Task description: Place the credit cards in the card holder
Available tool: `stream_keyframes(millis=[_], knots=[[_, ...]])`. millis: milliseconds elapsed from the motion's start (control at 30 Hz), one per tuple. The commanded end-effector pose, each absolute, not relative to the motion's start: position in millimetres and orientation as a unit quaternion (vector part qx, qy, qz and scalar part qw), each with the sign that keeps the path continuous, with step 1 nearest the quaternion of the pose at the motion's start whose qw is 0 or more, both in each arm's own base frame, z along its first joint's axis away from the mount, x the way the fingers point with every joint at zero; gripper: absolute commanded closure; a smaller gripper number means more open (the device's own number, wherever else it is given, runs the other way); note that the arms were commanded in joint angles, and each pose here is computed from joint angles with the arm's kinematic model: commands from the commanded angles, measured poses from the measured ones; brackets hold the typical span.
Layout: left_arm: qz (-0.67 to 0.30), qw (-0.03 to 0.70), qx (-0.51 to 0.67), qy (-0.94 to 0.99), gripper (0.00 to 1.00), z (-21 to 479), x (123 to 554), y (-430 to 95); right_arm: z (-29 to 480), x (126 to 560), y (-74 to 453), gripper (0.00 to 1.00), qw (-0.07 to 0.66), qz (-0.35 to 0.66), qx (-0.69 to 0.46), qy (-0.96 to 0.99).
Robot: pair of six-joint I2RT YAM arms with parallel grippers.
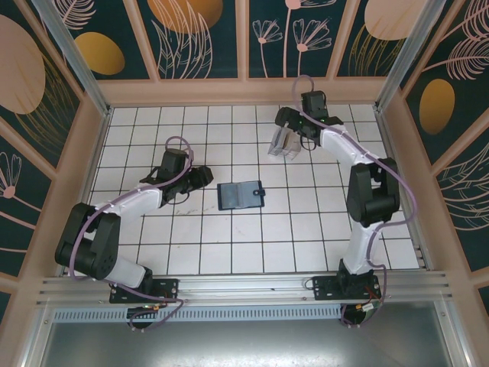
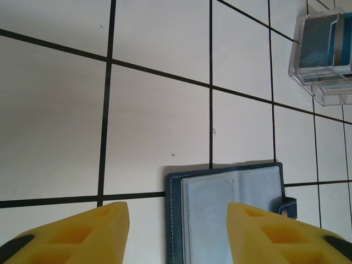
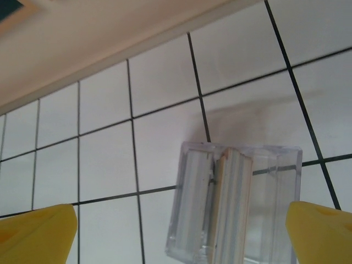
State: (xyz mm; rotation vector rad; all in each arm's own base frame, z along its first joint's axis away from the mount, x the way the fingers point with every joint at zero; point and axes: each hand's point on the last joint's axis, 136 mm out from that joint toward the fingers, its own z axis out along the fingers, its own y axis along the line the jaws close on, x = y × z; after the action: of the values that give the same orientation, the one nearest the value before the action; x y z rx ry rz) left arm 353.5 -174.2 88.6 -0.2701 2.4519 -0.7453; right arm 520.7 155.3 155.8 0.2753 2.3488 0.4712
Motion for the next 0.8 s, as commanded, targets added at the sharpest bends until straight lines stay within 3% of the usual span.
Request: stream_keyframes(millis=[0, 133, 600, 767], knots=[[-0.265, 0.284, -0.092, 0.917, 0.48, 95, 350, -170, 137, 518, 167, 0.06, 0.309, 0.211, 0.090, 0.923], [-0.254, 0.290, -0.090, 0.918, 0.47, 97, 349, -166, 125, 524, 168, 0.12, 0.295, 0.202, 0.089, 0.929], [-0.252, 0.290, -0.084, 0.919, 0.46, 99, 353, -168, 97, 522, 175, 0.14, 0.266, 0.202, 0.096, 0.938], [-0.260, 0.289, -0.088, 0.917, 0.46, 98, 351, -169, 98, 524, 185, 0.21, 0.261, 0.225, 0.088, 0.935]])
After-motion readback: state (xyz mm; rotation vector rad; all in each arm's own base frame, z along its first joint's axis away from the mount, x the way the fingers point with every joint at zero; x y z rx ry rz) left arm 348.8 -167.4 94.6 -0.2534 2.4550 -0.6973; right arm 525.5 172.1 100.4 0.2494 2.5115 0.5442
